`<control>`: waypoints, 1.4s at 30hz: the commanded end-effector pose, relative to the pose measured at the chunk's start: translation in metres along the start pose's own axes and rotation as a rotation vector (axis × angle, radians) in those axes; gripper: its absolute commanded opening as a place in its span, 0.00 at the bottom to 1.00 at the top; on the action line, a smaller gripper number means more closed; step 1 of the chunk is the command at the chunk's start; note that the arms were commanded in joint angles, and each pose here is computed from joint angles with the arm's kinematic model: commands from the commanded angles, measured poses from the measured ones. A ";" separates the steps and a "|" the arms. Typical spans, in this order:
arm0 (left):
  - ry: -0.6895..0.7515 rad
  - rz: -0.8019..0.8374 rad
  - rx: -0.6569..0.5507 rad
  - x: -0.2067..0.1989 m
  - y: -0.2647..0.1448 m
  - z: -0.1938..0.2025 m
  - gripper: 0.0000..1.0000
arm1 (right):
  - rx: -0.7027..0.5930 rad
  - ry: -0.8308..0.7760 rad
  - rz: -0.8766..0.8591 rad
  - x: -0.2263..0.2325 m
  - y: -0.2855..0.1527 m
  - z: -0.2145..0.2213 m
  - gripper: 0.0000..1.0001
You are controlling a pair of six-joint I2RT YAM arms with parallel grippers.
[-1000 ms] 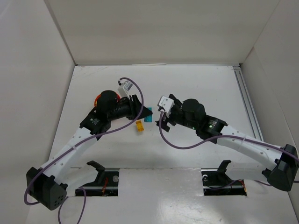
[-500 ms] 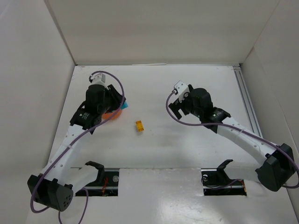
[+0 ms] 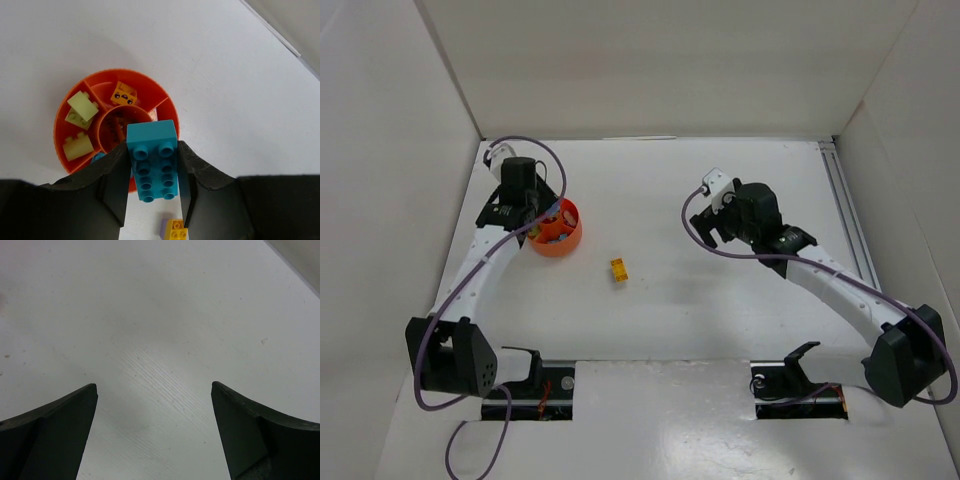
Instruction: Sort the legos into containers by color
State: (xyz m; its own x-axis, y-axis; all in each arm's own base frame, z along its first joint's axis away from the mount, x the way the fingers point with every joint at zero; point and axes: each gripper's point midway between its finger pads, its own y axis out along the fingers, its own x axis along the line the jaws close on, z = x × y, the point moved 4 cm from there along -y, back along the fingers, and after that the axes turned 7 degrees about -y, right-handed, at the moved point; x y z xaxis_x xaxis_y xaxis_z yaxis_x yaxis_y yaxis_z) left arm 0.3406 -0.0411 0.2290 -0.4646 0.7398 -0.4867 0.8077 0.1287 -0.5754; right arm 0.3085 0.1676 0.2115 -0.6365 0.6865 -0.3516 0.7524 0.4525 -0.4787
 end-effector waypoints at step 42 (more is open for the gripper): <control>-0.128 -0.295 -0.140 0.046 -0.019 -0.042 0.00 | 0.002 0.009 0.007 -0.012 0.014 0.003 1.00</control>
State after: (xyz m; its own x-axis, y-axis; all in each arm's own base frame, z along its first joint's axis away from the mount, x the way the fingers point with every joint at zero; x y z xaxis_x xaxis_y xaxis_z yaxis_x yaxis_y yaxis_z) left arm 0.3311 0.0134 0.2209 -0.7065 0.6116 -0.3561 0.6579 0.3823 -0.6489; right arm 0.3186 0.1596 0.1931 -0.6402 0.6848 -0.3480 0.7380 0.4226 -0.5260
